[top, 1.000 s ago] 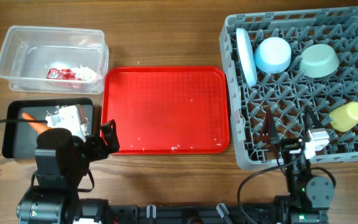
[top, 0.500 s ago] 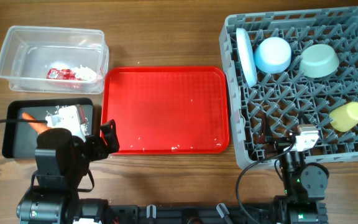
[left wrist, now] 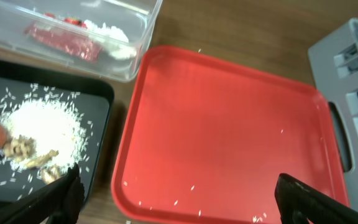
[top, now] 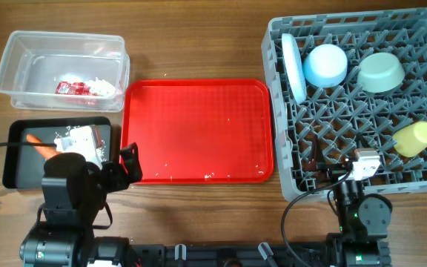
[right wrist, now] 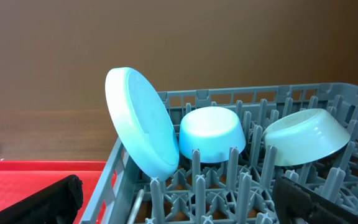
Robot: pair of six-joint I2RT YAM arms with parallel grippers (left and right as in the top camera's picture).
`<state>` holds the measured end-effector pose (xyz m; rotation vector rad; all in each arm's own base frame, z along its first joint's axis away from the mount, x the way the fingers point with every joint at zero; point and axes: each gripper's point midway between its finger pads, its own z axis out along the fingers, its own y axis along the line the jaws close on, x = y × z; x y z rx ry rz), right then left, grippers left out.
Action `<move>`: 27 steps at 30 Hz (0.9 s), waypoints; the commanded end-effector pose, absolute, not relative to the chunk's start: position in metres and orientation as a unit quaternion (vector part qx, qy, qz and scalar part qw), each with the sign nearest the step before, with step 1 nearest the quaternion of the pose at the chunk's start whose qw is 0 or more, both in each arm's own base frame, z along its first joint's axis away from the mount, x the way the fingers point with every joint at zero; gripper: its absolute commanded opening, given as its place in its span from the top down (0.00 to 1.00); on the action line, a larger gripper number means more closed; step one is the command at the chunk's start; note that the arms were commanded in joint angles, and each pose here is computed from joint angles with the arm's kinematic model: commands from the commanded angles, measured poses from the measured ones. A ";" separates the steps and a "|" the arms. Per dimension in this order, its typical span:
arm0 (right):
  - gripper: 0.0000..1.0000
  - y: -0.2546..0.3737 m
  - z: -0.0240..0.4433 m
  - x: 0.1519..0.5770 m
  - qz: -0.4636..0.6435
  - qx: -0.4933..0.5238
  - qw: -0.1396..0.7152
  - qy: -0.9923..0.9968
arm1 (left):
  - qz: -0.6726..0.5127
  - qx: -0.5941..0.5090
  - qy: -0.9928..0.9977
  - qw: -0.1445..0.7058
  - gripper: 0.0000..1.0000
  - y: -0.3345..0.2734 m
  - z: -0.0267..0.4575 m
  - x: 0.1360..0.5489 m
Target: Sort waste into correct bins and load items into the dishwasher rack
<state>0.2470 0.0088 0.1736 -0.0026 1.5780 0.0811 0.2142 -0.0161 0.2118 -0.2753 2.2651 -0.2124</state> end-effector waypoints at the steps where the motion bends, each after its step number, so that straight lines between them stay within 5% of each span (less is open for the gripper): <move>1: 0.00 0.010 0.176 0.247 0.033 -0.007 0.708 0.706 | -0.078 -0.108 0.898 0.420 0.00 -0.013 0.210 0.198; 7: 0.00 0.010 0.176 0.247 0.033 -0.007 0.708 0.706 | -0.100 -0.117 0.819 0.553 0.00 -0.006 0.173 0.207; 14: 0.00 0.010 0.176 0.247 0.033 -0.007 0.708 0.706 | -0.087 -0.026 0.688 0.720 0.00 -0.014 0.192 0.245; 27: 0.00 0.010 0.176 0.247 0.033 -0.007 0.707 0.706 | -0.092 -0.006 0.729 0.678 0.00 -0.021 0.159 0.245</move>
